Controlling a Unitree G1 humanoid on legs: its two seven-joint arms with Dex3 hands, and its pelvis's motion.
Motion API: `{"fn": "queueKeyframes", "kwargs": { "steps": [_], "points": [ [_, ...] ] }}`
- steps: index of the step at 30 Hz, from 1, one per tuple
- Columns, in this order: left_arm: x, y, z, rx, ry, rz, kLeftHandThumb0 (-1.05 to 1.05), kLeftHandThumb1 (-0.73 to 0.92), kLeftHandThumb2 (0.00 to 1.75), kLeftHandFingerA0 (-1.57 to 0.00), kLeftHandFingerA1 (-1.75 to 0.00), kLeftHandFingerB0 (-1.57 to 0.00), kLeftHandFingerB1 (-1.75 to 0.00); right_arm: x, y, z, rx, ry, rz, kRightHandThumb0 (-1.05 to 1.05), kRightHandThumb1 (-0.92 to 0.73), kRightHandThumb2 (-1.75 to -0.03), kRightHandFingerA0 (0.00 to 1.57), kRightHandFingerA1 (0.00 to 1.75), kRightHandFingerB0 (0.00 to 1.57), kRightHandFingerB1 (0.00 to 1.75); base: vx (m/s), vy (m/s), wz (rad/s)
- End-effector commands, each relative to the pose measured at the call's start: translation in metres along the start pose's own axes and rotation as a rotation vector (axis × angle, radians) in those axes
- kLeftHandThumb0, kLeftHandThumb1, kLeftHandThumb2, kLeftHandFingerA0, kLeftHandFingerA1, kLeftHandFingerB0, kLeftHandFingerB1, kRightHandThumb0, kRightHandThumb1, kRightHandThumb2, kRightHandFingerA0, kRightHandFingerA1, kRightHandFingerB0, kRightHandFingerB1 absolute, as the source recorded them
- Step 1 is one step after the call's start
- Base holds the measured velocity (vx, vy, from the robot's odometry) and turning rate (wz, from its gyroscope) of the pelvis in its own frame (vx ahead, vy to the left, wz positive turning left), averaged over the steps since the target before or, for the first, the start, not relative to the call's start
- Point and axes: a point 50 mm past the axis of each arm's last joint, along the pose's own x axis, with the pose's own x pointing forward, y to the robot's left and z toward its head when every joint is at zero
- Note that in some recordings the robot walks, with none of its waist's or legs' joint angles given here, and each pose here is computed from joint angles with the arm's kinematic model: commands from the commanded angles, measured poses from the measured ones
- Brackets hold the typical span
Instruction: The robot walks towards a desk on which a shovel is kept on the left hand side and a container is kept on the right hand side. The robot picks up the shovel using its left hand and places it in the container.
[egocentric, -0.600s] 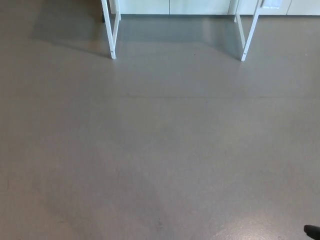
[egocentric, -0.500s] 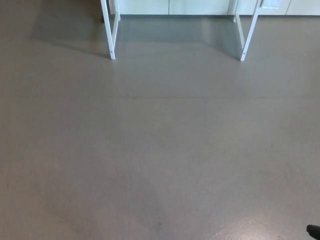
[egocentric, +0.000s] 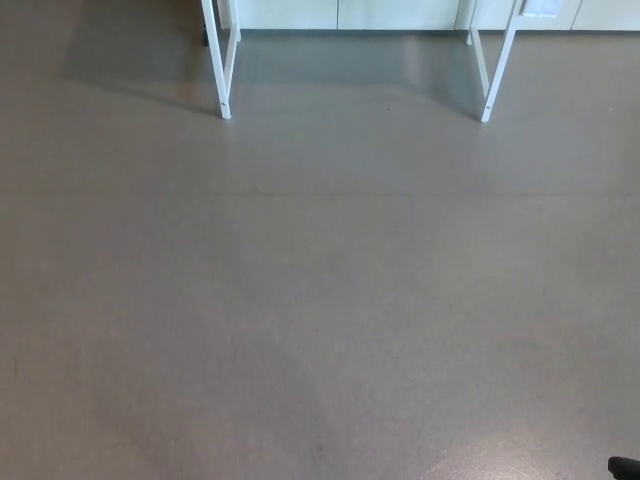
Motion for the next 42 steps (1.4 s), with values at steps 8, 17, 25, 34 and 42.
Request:
{"fn": "queueKeyframes", "kwargs": {
  "steps": [8,17,25,34,42],
  "points": [
    [-0.0035,0.0029,0.0019,0.004,-0.043,0.005,-0.48,0.48,0.82,-0.33,-0.52,-0.22,-0.45,0.0004,-0.0030,0.0024,-0.009,-0.022,0.012,-0.21,-0.46,-0.53,0.64,0.57,0.41,0.48,0.00,0.000,0.00],
    [-0.0048,0.0028,0.0020,0.020,-0.041,-0.005,-0.46,0.49,0.84,-0.32,-0.52,-0.21,-0.45,-0.0018,-0.0023,0.0009,-0.031,-0.015,0.015,-0.21,-0.48,-0.54,0.61,0.56,0.40,0.47,0.00,0.000,0.00],
    [-0.0050,0.0031,0.0039,0.024,-0.047,-0.009,-0.48,0.49,0.83,-0.31,-0.51,-0.21,-0.45,0.0019,-0.0018,0.0025,-0.029,-0.015,0.017,-0.20,-0.48,-0.53,0.67,0.58,0.41,0.47,0.00,0.000,0.00],
    [-0.0056,0.0043,0.0019,0.023,-0.042,-0.015,-0.45,0.66,0.60,-0.34,-0.38,-0.32,-0.36,0.0015,-0.0020,0.0006,-0.047,-0.012,0.027,-0.20,-0.49,-0.54,0.65,0.56,0.39,0.46,0.00,0.008,0.10],
    [-0.0066,0.0043,0.0020,0.040,-0.042,-0.014,-0.50,0.49,0.83,-0.30,-0.50,-0.22,-0.45,0.0013,-0.0010,0.0006,-0.029,-0.014,0.033,-0.19,-0.48,-0.54,0.65,0.58,0.40,0.47,0.06,0.210,-0.19]
  ]
}}
